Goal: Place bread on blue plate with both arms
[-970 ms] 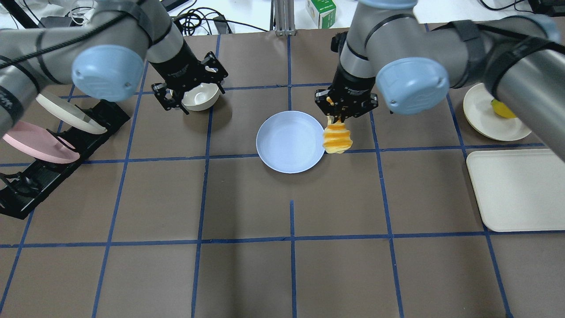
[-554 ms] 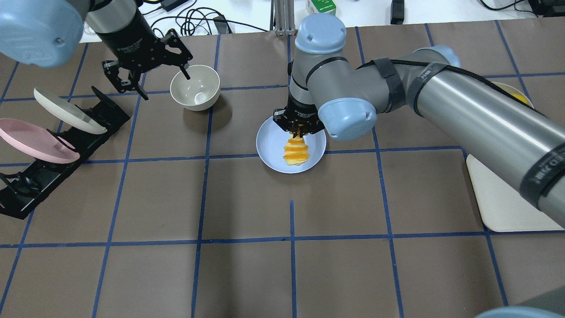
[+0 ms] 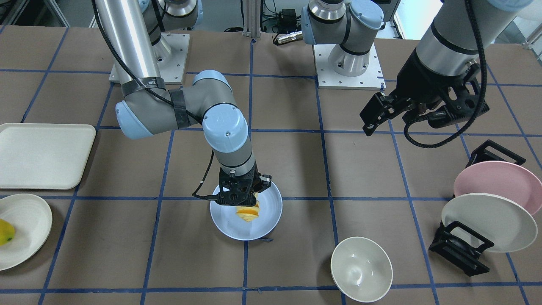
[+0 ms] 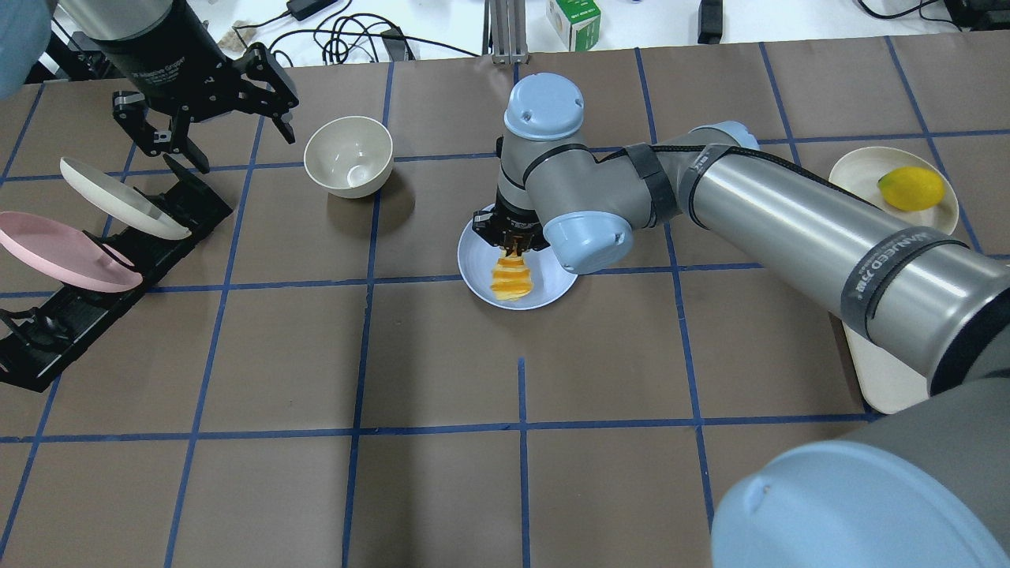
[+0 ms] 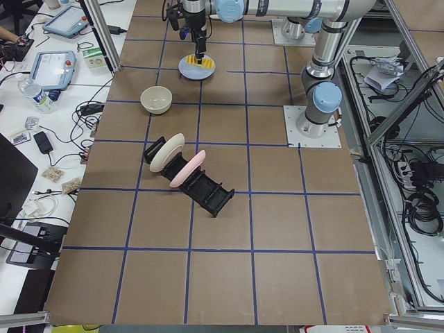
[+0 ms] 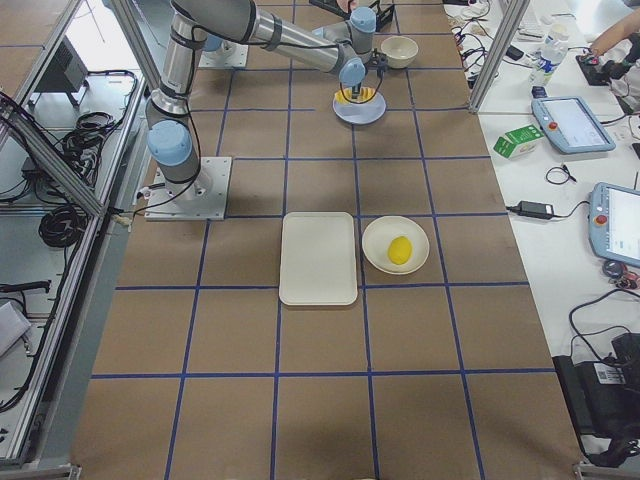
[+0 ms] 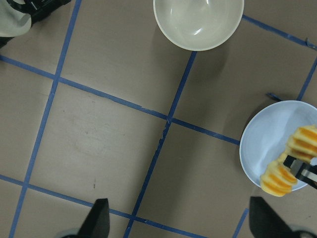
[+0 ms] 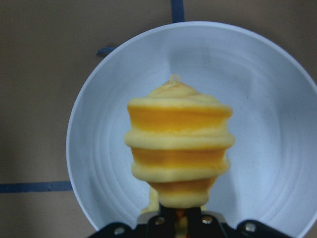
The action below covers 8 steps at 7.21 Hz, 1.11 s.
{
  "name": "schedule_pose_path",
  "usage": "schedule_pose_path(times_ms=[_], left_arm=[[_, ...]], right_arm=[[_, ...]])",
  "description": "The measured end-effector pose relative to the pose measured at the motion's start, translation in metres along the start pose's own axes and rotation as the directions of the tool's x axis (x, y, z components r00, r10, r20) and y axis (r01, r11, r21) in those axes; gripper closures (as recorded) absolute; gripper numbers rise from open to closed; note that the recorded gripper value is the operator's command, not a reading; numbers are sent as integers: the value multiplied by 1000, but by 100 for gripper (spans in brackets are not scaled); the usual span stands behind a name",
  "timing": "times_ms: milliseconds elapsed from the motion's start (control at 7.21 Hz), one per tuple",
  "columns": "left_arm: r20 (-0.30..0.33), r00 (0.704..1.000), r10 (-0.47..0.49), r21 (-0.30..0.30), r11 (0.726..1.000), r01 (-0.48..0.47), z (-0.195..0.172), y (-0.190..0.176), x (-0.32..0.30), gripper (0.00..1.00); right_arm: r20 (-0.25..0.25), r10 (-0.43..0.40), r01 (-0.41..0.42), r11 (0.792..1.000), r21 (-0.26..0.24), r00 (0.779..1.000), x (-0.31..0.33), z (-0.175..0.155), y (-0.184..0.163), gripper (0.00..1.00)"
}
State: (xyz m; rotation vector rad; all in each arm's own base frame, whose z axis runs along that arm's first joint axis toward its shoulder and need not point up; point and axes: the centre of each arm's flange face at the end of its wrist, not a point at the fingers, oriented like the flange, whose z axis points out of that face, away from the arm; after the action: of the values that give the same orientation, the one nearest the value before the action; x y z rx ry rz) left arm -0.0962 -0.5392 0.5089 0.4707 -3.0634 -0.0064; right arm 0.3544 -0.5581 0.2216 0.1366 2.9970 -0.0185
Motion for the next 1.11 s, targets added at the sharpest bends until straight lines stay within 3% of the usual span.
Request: schedule_pose_path(times_ms=[139,277,693,970,1109], left_arm=[[21,1000,22,3,1000,-22,-7,6,-4,0],[39,998,41,-5,999,-41,-13,14,-8,0],[51,995,85,-22,996,-84,-10,22,-9,0],[54,993,101,-25,995,-99,0,16,-5,0],[51,993,108,-15,994,-107,14,10,0,0]], right_arm=[[-3,0,0,1000,-6,1000,0,8,0,17],[-6,-3,3,1000,-10,1000,0,13,0,0],[0,-9,9,1000,9,1000,-1,8,-5,0],[3,-21,21,999,44,1000,12,-40,-18,0],[-14,-30,31,999,26,999,41,-75,-28,0]])
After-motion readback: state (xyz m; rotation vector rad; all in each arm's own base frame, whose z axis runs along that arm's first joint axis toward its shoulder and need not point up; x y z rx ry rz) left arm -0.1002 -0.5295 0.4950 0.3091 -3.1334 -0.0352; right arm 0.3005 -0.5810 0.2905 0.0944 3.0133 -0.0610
